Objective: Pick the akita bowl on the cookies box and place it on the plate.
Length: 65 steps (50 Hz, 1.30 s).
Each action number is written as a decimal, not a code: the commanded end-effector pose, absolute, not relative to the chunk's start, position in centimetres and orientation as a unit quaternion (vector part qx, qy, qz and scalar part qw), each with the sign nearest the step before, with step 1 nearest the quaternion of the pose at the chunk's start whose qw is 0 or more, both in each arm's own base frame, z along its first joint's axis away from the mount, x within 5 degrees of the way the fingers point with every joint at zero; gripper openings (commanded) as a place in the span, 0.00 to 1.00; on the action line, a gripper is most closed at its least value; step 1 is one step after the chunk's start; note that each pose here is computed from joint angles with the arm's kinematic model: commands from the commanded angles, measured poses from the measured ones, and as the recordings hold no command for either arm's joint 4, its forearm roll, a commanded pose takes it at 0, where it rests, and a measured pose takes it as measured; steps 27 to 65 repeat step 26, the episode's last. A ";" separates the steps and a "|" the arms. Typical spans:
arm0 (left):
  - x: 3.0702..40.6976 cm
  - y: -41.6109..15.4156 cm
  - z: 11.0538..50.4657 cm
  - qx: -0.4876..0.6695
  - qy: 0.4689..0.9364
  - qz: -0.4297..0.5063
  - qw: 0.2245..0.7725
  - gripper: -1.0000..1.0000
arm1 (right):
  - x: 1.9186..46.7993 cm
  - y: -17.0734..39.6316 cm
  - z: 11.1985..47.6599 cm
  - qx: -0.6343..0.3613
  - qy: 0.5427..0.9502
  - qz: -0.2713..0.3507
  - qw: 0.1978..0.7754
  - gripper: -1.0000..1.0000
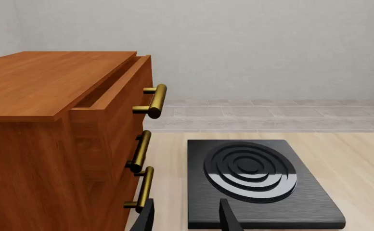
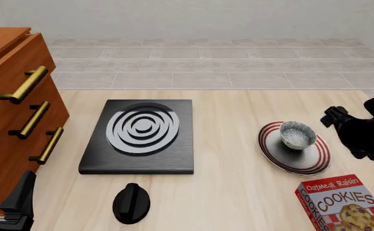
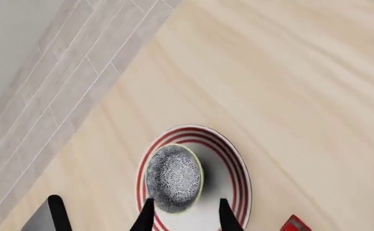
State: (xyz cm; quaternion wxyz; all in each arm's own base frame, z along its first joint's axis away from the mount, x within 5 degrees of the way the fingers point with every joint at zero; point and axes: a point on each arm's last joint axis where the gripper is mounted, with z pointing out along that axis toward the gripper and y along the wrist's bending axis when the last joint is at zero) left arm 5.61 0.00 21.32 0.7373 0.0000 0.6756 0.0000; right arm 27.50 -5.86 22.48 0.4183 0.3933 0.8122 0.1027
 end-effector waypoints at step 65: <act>5.6 0.0 21.3 0.000 0.676 0.000 0.737 1.00 | 13.7 -2.6 33.9 0.305 0.766 0.109 0.555 1.00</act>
